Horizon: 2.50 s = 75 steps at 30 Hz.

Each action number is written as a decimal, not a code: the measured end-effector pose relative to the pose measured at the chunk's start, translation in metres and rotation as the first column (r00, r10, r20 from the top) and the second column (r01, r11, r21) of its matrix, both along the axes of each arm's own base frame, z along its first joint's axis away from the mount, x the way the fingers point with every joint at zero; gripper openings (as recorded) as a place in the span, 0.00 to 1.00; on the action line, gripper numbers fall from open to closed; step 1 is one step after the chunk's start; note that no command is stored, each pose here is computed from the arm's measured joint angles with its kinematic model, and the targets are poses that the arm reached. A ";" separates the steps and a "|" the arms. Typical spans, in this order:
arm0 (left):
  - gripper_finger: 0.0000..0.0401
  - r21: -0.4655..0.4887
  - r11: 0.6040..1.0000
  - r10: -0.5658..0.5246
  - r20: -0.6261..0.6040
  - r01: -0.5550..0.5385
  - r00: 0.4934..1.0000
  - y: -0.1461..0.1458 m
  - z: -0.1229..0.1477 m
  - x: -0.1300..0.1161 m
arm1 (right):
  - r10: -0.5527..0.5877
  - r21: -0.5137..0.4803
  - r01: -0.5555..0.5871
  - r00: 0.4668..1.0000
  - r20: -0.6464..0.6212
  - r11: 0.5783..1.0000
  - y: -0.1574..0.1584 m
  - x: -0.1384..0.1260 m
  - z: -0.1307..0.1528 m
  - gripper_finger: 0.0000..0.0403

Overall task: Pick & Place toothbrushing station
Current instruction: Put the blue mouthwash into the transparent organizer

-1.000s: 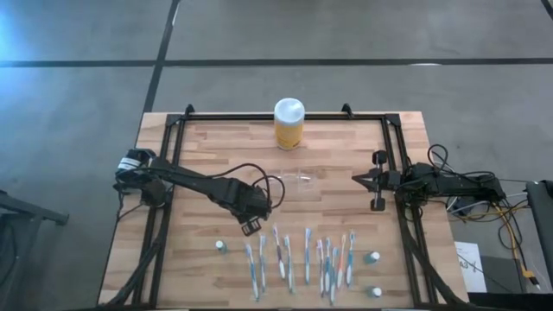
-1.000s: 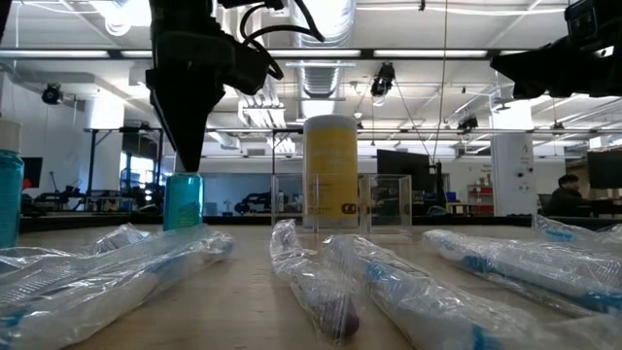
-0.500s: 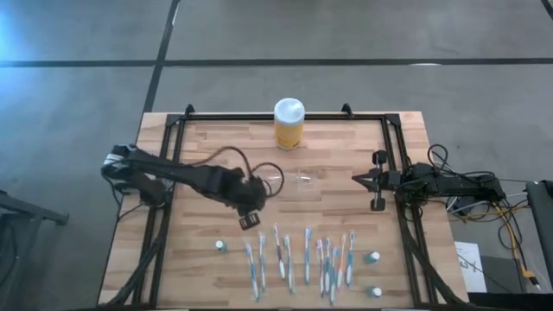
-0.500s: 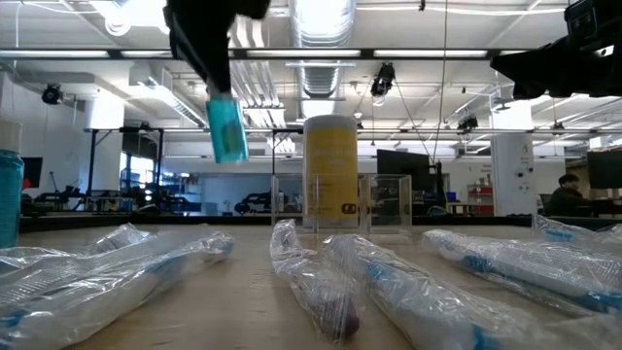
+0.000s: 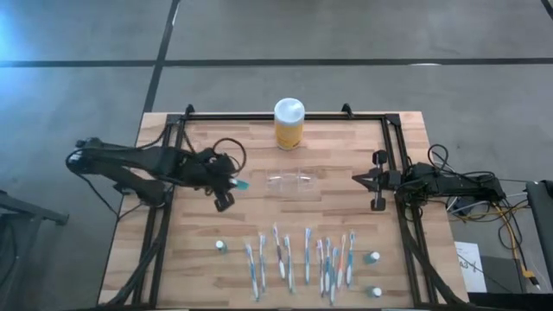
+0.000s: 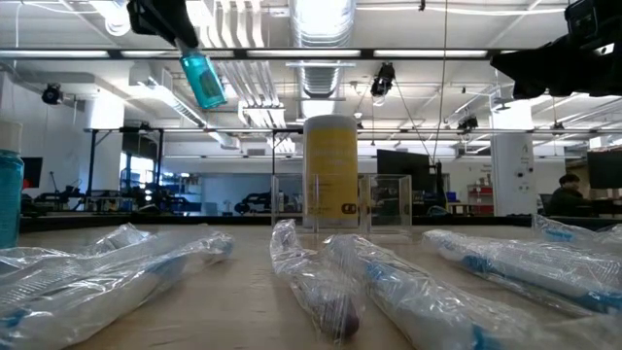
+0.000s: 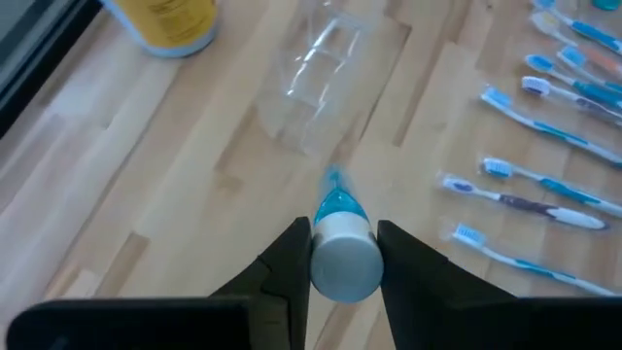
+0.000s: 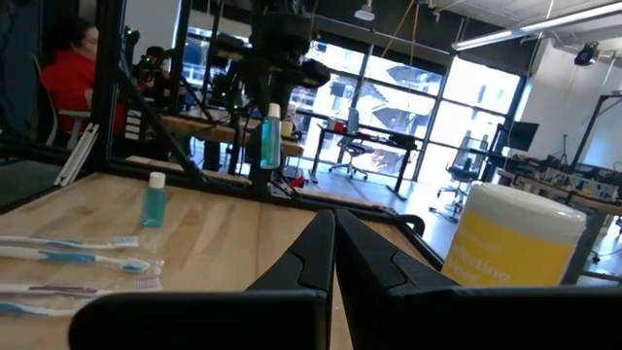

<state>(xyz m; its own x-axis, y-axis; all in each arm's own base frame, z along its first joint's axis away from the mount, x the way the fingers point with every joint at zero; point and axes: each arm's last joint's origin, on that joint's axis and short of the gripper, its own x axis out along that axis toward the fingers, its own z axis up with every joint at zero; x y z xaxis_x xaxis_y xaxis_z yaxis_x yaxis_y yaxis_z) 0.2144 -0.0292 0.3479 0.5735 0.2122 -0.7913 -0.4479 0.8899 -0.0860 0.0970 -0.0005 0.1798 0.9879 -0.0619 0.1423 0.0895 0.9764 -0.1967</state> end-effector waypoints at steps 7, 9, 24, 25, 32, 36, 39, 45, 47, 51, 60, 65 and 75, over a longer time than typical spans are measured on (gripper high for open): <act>0.24 -0.043 0.995 0.088 -0.006 -0.088 0.996 0.010 -0.018 -0.024 | 0.001 0.002 -0.001 1.000 0.001 1.000 0.000 0.000 0.000 0.02; 0.24 -0.052 0.994 0.094 -0.010 -0.094 0.996 0.011 -0.021 -0.026 | 0.001 0.002 -0.001 1.000 0.000 1.000 0.000 0.000 0.000 0.02; 0.24 -0.024 0.994 -0.109 -0.008 0.109 0.994 0.048 -0.001 0.037 | 0.001 0.002 -0.001 1.000 0.024 1.000 0.000 0.000 0.002 0.02; 0.24 -0.020 0.990 -0.140 -0.018 0.140 0.990 0.052 0.001 0.046 | 0.001 0.002 -0.001 1.000 0.023 1.000 0.000 0.000 0.002 0.02; 0.24 0.071 0.947 -0.302 -0.131 0.313 0.944 0.075 0.012 0.112 | 0.000 -0.001 0.000 1.000 0.023 1.000 0.000 0.000 0.002 0.02; 0.24 0.122 0.890 -0.411 -0.205 0.440 0.888 0.080 0.011 0.147 | 0.000 -0.001 0.000 1.000 0.022 1.000 0.000 0.000 0.002 0.02; 0.24 0.144 0.849 -0.467 -0.244 0.508 0.850 0.083 0.009 0.169 | 0.000 -0.001 0.000 1.000 0.021 1.000 0.000 0.000 0.002 0.02; 0.24 0.136 0.811 -0.512 -0.305 0.569 0.803 0.087 -0.002 0.197 | 0.000 -0.001 0.000 1.000 0.020 1.000 0.000 0.000 0.002 0.02; 0.24 0.120 0.811 -0.513 -0.323 0.572 0.795 0.088 -0.009 0.204 | -0.001 -0.001 0.001 1.000 0.020 1.000 0.000 0.000 0.002 0.02; 0.24 0.089 0.807 -0.519 -0.362 0.583 0.774 0.089 -0.022 0.210 | 0.000 -0.001 0.000 1.000 0.019 1.000 0.000 0.000 0.002 0.02; 0.24 0.055 0.797 -0.531 -0.412 0.602 0.740 0.095 -0.044 0.209 | 0.000 -0.001 0.000 1.000 0.019 1.000 0.000 0.000 0.002 0.02; 0.24 0.081 0.789 -0.534 -0.399 0.608 0.746 0.099 -0.057 0.214 | 0.000 0.000 0.001 1.000 0.019 1.000 0.000 0.000 0.002 0.02; 0.24 0.076 0.799 -0.522 -0.404 0.597 0.751 0.109 -0.073 0.214 | -0.001 -0.004 0.001 1.000 0.019 1.000 0.000 0.000 0.002 0.02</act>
